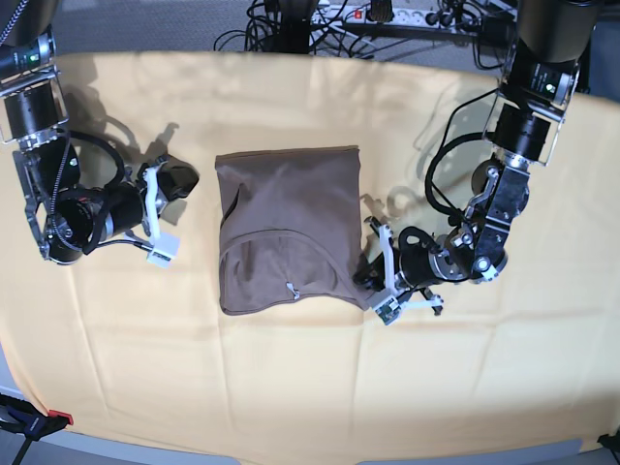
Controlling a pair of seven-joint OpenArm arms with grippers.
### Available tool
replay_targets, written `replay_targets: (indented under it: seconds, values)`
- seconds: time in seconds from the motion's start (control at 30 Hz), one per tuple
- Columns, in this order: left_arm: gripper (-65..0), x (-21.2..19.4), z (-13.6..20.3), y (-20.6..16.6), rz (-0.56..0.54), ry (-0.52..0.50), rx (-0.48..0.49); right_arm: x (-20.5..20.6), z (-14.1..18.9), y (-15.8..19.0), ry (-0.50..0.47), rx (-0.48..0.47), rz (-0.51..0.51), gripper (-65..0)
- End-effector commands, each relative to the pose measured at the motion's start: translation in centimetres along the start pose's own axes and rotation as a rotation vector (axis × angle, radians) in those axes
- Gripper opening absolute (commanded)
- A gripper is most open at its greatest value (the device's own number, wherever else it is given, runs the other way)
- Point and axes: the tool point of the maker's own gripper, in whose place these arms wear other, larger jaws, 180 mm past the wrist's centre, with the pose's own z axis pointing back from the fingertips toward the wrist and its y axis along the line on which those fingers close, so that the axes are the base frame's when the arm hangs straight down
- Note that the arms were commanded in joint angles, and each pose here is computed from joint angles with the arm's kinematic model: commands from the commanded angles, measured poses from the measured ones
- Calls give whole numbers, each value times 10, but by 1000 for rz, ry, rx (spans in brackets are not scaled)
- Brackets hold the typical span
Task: Fold the T-shirt properly
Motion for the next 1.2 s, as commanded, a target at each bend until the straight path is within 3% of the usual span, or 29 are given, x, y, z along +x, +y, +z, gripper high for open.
replay_targets:
  seconds: [0.0,0.07,0.23,0.4,0.57,0.83,1.0,1.17]
  values:
    - [-650,23,10,8,-19,-64,-7,19,15,2,-62,3,29,-650]
    - [-650,24,17,-4,-22,-77,-91,23,17,4,-74,11,38,-650]
    - [-650,32,42,-4,95,-109,-161,39,30,9,-129,-8,83,-650]
    - [-650,34,61,4,137,-114,-172,66,75,0,-296,-81,91,-650]
    - [-650,29,70,-6,139,-93,-205,75,133,-20,-497,-179,37,-650]
    - [-650,16,85,-52,57,-76,-265,21,189,-45,-681,-330,-143,-650]
    - [-650,10,100,-70,43,-86,-262,-33,191,-46,-681,-380,-271,-650]
    - [-650,7,126,-74,121,-150,-242,-73,191,-26,-621,-446,-302,-650]
